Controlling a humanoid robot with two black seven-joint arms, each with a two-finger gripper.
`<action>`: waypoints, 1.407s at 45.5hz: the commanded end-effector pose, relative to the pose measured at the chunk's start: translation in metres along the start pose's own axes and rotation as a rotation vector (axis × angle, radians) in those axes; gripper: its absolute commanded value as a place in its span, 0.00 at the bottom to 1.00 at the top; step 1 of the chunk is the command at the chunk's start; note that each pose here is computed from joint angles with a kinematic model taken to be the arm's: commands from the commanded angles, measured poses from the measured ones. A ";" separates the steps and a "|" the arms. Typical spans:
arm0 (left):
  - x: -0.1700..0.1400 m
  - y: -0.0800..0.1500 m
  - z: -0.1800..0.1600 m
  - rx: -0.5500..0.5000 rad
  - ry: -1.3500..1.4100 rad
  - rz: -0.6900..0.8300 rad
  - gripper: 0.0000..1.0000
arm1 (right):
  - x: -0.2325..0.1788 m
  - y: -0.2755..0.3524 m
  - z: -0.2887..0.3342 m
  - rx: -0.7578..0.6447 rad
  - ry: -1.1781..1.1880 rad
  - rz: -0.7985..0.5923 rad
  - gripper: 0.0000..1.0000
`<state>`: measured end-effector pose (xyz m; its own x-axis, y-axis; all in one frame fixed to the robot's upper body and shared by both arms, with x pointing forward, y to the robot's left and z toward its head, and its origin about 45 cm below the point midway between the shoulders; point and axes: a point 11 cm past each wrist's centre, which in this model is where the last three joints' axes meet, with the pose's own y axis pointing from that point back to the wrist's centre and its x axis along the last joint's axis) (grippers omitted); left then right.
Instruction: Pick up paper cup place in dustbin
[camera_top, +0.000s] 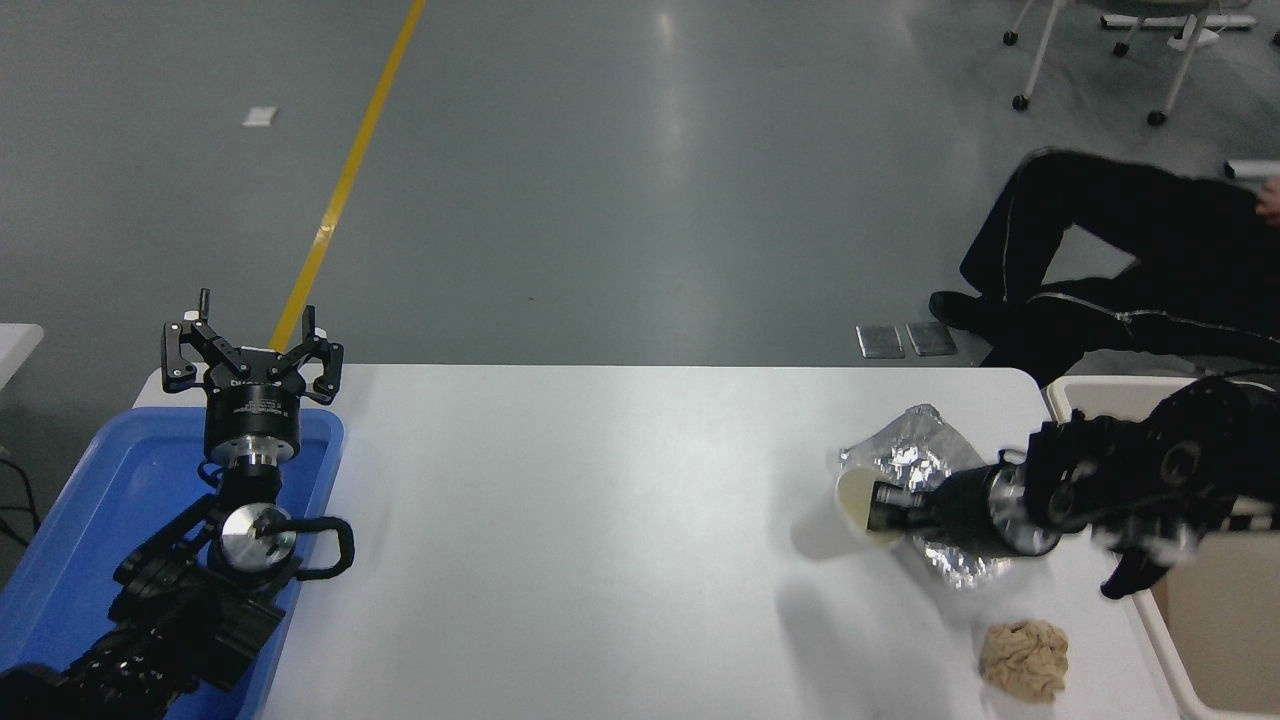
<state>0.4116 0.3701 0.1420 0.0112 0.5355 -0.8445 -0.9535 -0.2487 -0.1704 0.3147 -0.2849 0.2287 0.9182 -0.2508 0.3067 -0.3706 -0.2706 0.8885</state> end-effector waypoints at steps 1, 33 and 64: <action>0.000 0.000 0.000 -0.001 0.001 0.001 0.99 | 0.037 0.089 -0.014 0.070 0.019 -0.036 0.00; 0.001 0.001 0.000 0.000 0.001 0.002 0.99 | 0.062 0.213 -0.042 0.138 0.082 -0.044 0.00; 0.001 0.001 0.000 0.000 0.001 0.002 0.99 | 0.106 0.092 0.230 -0.302 -0.281 0.335 0.00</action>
<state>0.4110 0.3707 0.1412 0.0080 0.5350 -0.8448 -0.9533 -0.2511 -0.1680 0.3572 -0.4728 0.3253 0.7903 -0.4253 0.4410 -0.5002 -0.0321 0.8653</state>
